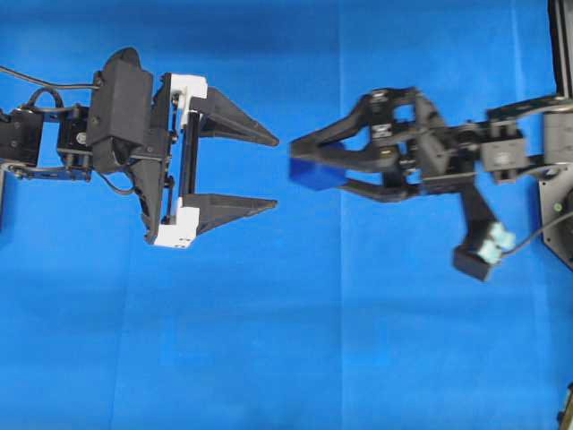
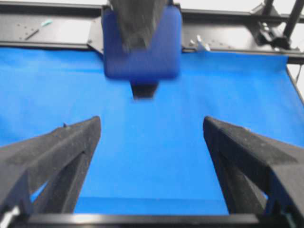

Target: Handover the blue block to the right arm after grasping it with the left arm, then place it in the designated position.

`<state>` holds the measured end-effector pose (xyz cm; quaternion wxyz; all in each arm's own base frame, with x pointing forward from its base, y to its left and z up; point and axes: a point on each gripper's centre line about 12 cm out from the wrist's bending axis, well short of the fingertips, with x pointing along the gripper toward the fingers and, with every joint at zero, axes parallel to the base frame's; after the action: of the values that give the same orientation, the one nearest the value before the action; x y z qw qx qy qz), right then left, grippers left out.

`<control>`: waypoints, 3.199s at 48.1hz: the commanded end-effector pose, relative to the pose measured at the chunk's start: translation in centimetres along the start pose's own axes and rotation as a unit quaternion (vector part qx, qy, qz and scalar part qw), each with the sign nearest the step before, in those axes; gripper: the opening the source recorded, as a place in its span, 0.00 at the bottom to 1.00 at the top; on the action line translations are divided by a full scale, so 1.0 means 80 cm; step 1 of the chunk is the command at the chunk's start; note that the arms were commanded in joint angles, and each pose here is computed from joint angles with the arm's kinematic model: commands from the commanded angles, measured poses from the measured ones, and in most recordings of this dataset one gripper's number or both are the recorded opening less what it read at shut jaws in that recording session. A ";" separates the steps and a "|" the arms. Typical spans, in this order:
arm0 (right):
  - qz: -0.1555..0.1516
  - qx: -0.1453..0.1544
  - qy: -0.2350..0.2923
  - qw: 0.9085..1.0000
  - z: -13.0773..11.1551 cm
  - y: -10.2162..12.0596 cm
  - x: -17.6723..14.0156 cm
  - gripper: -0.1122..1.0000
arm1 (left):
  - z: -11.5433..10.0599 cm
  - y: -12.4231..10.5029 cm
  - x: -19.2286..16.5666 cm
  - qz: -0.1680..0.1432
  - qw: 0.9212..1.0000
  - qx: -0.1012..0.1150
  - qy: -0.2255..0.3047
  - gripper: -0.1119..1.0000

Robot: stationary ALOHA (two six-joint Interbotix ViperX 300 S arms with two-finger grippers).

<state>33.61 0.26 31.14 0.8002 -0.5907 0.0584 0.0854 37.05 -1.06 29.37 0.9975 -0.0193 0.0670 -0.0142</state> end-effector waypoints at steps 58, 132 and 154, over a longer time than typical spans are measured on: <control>-0.005 0.282 0.034 0.959 0.010 -0.005 -0.058 0.57 | 0.019 -0.002 -0.003 -0.003 1.000 0.005 -0.023 0.93; -0.017 0.586 0.045 0.809 0.007 -0.009 -0.059 0.57 | 0.020 -0.002 -0.003 -0.003 1.000 0.009 -0.024 0.93; -0.017 0.586 0.045 0.809 0.007 -0.009 -0.059 0.57 | 0.021 -0.002 -0.003 -0.003 1.000 0.009 -0.025 0.93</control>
<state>29.00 0.29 31.36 0.9895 -0.0179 0.1434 -0.0060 37.02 -1.12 29.42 0.9976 -0.0117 0.0661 -0.0155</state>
